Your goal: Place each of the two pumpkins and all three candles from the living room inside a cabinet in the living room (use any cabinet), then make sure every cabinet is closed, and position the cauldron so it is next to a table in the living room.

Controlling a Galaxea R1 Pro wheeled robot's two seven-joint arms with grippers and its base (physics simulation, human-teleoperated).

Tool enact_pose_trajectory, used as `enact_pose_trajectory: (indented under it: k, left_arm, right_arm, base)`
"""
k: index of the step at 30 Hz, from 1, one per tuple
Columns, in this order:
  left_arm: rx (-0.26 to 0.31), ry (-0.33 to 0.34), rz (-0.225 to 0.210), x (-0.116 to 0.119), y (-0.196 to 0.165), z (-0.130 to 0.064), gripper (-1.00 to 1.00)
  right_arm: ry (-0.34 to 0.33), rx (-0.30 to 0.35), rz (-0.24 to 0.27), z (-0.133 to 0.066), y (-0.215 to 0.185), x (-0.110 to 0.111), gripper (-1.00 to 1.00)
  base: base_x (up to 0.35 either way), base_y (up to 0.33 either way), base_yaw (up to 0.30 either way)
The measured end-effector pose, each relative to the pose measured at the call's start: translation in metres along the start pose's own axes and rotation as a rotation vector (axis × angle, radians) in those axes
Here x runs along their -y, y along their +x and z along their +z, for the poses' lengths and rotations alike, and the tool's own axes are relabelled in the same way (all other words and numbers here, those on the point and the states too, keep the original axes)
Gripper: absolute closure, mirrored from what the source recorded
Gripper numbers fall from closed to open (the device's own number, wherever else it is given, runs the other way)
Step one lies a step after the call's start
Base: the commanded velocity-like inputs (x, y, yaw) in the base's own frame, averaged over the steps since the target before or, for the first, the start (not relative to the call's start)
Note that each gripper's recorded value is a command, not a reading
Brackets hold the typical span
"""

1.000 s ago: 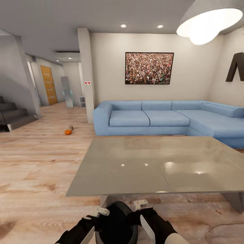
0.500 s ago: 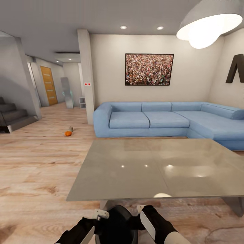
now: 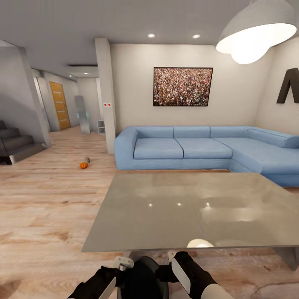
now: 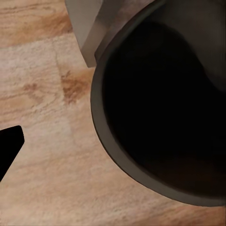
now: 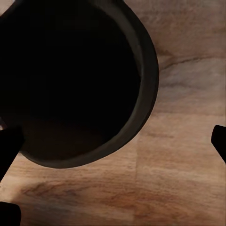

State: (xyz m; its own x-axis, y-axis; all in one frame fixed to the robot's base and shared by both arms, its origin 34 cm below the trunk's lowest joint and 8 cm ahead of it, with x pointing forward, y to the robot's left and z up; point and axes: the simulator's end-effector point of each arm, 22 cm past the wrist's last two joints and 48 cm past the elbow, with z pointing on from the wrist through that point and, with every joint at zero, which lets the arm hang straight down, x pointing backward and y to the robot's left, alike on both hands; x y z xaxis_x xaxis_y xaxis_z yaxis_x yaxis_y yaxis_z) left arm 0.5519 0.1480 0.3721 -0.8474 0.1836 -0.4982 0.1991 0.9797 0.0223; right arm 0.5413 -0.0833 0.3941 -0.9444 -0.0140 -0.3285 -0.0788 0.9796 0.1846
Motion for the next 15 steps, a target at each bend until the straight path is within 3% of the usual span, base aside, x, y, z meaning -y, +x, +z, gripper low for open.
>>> enact_pose_trajectory:
  k: [15]
  left_arm:
    - [-0.01,-0.001,0.001,-0.002,-0.02,-0.025,-1.0]
  right_arm:
    - [-0.005,0.003,-0.002,-0.028,-0.019,-0.007,-1.0]
  base:
    - [0.0,0.0,0.0]
